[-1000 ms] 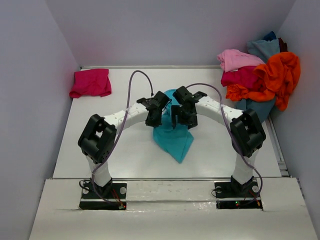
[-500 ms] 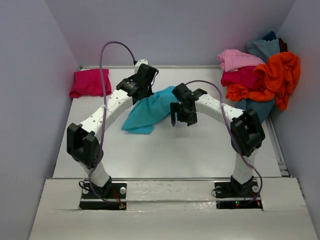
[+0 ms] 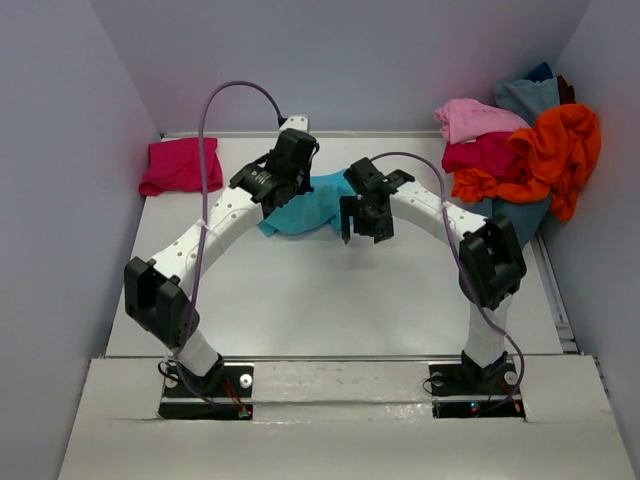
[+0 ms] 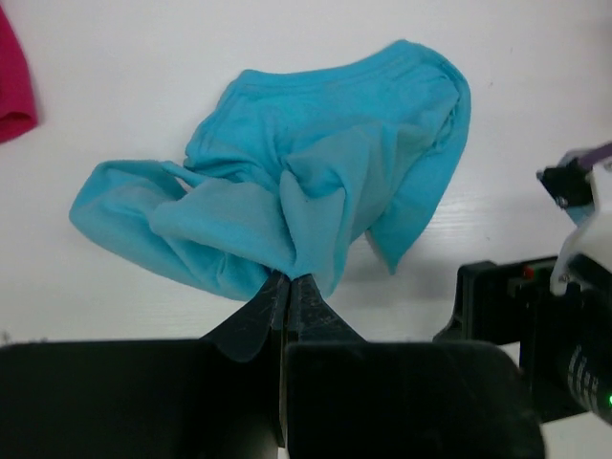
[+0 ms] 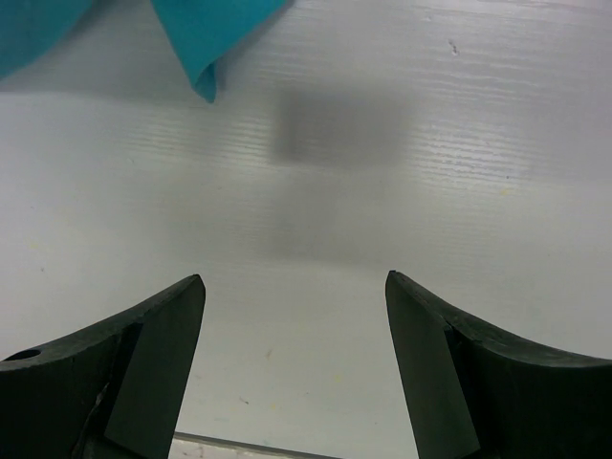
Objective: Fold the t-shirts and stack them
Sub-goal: Flatten the tshirt out
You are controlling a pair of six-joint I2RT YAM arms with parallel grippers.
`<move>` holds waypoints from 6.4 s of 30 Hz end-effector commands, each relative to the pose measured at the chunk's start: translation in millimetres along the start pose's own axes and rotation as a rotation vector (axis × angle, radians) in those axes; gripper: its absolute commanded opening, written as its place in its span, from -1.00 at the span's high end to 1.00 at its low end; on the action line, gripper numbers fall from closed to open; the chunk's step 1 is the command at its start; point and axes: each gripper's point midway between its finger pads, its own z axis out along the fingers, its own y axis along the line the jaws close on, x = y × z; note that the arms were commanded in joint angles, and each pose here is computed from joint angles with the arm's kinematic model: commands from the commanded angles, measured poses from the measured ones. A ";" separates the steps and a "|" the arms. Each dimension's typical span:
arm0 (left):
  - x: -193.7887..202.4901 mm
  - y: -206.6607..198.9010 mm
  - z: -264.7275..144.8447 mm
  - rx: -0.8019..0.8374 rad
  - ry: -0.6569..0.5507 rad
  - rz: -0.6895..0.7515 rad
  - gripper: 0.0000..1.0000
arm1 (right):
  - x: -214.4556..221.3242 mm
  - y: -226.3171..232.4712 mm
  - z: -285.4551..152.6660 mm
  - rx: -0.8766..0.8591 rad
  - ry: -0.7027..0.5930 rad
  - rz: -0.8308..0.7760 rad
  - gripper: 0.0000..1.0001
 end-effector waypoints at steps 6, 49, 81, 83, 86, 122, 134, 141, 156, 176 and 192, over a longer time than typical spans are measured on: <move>10.1 15.5 -21.1 -0.016 -0.053 -0.039 0.76 | -31.7 0.7 -7.6 -0.022 -0.067 0.017 -0.64; 53.7 23.1 8.9 -0.107 0.064 -0.043 -0.81 | -57.1 -0.2 46.0 -0.075 -0.056 0.108 -0.10; 88.5 27.1 17.3 -0.097 0.155 -0.023 -0.79 | -74.9 -1.1 1.7 -0.075 -0.124 0.079 0.86; 92.0 29.4 9.2 -0.084 0.154 -0.037 -0.78 | -86.6 -2.3 -29.4 -0.076 -0.181 0.066 0.86; 115.8 37.7 -0.8 -0.076 0.195 -0.044 -0.76 | -101.0 -7.0 -71.3 -0.063 -0.260 0.057 0.86; 233.4 -42.2 -2.9 0.043 0.402 0.198 -0.74 | -89.8 -49.4 -318.8 -0.146 -0.674 0.105 0.86; 198.7 -108.5 -8.3 0.277 0.233 0.243 -0.75 | -84.2 -57.3 -319.4 -0.108 -0.656 0.103 0.86; 178.7 -118.5 -20.3 0.359 0.151 0.208 -0.80 | -86.7 -54.7 -316.7 -0.111 -0.648 0.101 0.86; 162.7 -189.8 -27.8 0.675 0.118 0.177 -0.51 | -84.4 -57.3 -308.8 -0.086 -0.621 0.098 0.86; 73.4 -119.2 -42.1 0.349 -0.117 0.111 0.89 | -81.1 -61.1 -315.6 -0.085 -0.638 0.103 0.86; -34.5 -16.6 -143.2 0.106 -0.428 -0.018 0.89 | -62.3 -76.8 -342.9 -0.102 -0.725 0.108 0.86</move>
